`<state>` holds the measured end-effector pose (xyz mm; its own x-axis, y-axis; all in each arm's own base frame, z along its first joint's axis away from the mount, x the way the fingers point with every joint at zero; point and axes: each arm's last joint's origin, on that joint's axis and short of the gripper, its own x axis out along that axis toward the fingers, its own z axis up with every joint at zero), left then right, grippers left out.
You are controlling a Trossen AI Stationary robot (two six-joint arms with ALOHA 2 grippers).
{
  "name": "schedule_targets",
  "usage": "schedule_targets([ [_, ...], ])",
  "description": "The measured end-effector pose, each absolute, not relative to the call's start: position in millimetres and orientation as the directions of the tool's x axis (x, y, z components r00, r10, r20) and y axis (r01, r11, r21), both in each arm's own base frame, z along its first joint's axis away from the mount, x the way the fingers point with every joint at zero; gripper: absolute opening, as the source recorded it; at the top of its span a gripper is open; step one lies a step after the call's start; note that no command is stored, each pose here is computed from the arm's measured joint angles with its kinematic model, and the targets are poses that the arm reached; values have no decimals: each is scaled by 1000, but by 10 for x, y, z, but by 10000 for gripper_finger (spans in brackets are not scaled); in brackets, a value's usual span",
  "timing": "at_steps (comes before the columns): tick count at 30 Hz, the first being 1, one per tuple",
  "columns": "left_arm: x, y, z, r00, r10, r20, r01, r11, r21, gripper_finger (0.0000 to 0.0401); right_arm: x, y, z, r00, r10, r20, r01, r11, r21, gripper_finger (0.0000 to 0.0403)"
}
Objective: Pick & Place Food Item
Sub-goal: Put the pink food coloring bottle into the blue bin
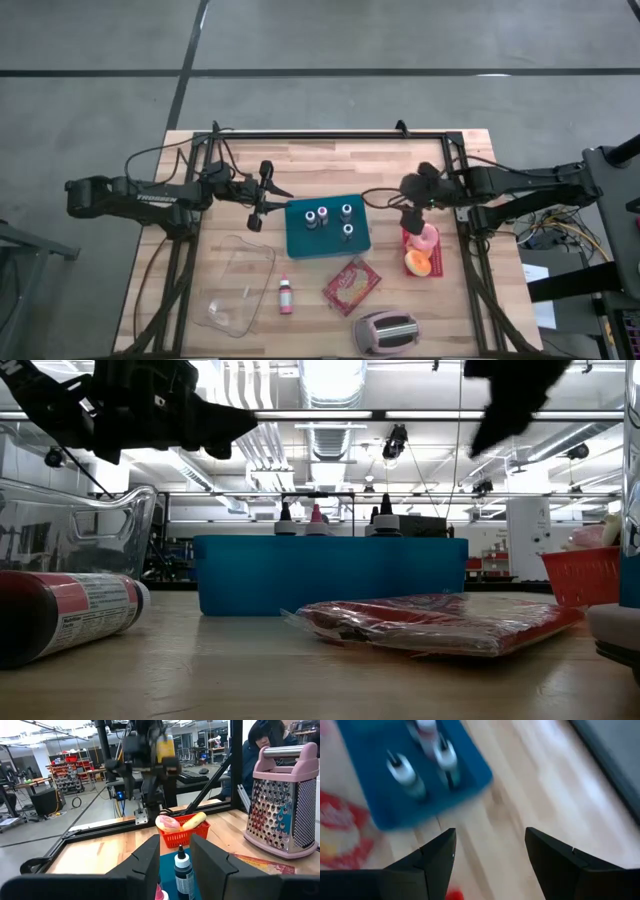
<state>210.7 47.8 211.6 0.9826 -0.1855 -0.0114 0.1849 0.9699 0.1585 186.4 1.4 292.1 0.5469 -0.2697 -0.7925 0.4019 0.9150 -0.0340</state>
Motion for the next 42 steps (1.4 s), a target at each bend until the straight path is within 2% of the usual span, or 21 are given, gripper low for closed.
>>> schedule_targets([
  [6, 2054, 462, 2050, 976, -186, -114, 203, 965, 165, 110, 2044, 22, 3066, 766, -265, -586, 291, 955, -51, 235],
  [15, 1957, 228, 2068, 925, -227, -304, 277, 952, 132, 110, 2189, 138, 3148, 910, -193, -366, 140, 976, -167, 235],
  [23, 2040, -179, 2207, 847, -272, -457, 391, 901, 190, 110, 2201, 249, 3185, 941, -145, -307, 75, 970, -229, 235],
  [28, 2108, -441, 2324, 813, -350, -464, 511, 812, 282, 110, 2196, 295, 3188, 945, -126, -302, 47, 966, -254, 235],
  [32, 2154, -572, 2404, 769, -342, -540, 555, 777, 298, 111, 2187, 362, 3208, 950, -99, -296, 18, 965, -263, 235],
  [37, 2247, -668, 2438, 704, -333, -628, 616, 727, 305, 130, 2173, 451, 3259, 957, -65, -281, -1, 973, -229, 235],
  [42, 2345, -793, 2409, 654, -347, -672, 700, 615, 364, 150, 2144, 555, 3262, 959, -73, -275, 4, 970, -245, 235],
])
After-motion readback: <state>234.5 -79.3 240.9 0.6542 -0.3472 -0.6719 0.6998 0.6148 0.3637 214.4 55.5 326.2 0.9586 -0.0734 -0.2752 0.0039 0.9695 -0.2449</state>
